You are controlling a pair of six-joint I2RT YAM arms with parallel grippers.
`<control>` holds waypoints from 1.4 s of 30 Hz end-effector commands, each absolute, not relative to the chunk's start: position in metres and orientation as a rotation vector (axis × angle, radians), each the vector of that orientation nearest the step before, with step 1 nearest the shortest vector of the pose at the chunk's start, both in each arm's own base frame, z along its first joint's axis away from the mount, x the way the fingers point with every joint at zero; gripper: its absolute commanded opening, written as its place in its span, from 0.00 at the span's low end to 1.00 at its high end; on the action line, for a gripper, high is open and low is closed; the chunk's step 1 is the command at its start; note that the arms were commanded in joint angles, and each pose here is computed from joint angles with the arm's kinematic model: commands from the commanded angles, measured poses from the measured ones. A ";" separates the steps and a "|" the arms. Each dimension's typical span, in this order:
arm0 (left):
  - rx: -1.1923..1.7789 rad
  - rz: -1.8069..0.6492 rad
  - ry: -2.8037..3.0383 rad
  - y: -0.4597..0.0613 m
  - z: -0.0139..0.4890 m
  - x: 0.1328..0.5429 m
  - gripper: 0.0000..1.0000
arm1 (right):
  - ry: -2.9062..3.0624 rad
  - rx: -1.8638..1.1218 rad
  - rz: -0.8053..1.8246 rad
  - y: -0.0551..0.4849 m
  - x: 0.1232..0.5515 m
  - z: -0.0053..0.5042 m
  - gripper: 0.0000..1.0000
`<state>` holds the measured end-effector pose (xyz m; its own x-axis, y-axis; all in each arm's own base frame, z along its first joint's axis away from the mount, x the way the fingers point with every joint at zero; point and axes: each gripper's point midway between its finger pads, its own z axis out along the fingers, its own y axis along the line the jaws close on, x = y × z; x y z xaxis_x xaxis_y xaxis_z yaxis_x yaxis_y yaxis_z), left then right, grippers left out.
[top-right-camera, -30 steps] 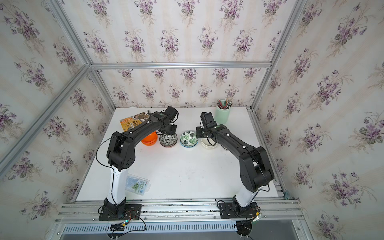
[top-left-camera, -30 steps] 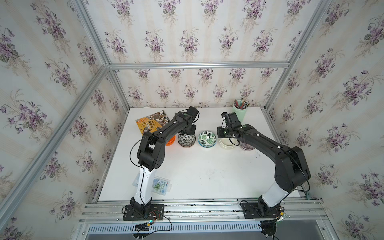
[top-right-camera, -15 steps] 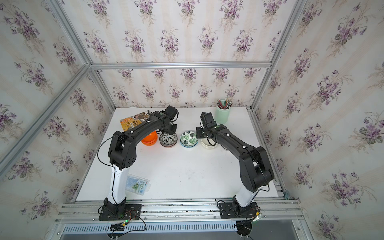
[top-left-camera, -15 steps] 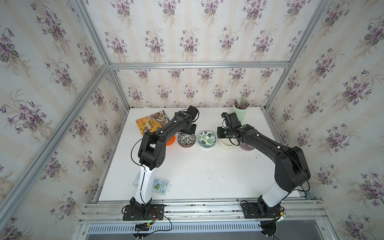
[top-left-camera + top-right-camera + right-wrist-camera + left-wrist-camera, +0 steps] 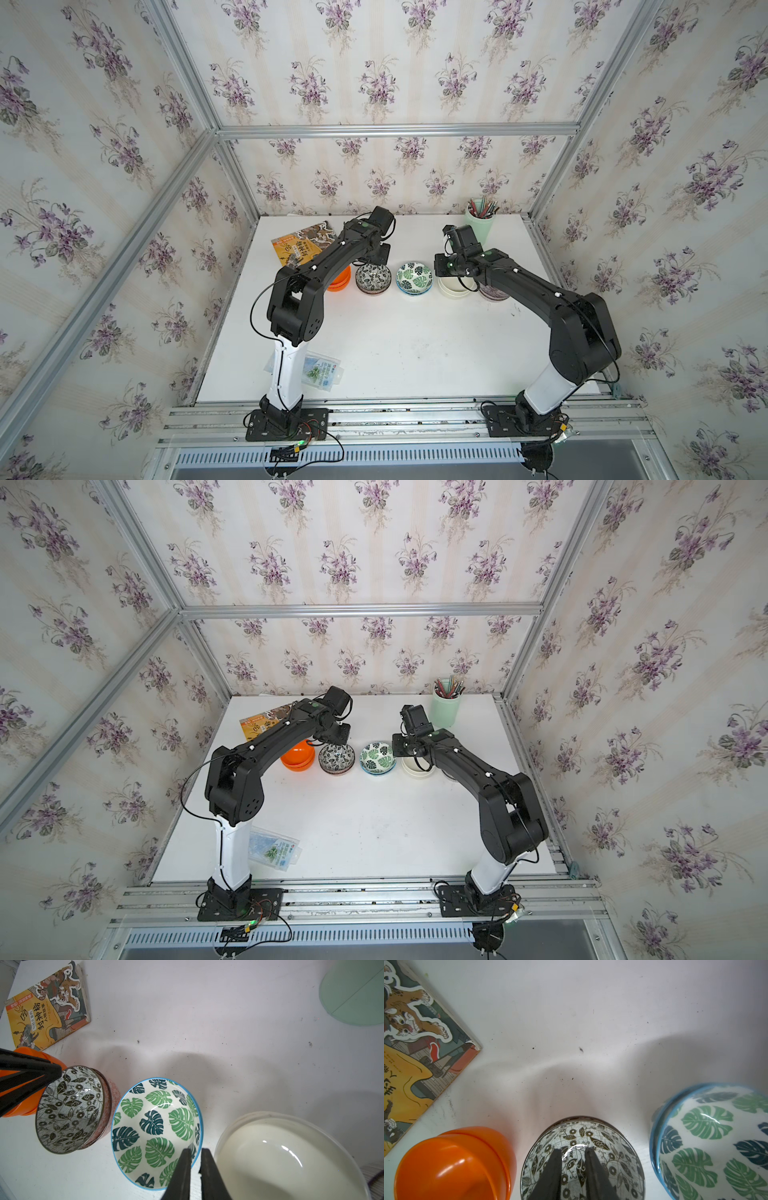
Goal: Stack the bowls
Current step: Adjust the bowl at the center of the board.
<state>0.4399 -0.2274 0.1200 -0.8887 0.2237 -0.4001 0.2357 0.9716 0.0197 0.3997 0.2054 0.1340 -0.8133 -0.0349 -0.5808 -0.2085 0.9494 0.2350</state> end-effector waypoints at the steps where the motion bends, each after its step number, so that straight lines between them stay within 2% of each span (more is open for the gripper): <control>1: 0.339 0.028 2.737 -0.212 0.118 0.428 0.25 | 2.484 -0.173 0.396 0.208 0.403 0.137 0.16; 11: 0.307 0.125 2.772 -0.182 0.103 0.397 0.23 | 2.484 -0.189 0.408 0.214 0.401 0.136 0.16; 27: 0.275 0.100 2.789 -0.176 0.090 0.406 0.22 | 2.486 -0.196 0.401 0.216 0.401 0.135 0.16; 37: 0.241 0.103 2.716 -0.168 0.122 0.411 0.22 | 2.488 -0.196 0.404 0.218 0.401 0.134 0.16; 42: 0.201 0.123 2.727 -0.153 0.121 0.423 0.22 | 2.487 -0.204 0.408 0.220 0.400 0.135 0.16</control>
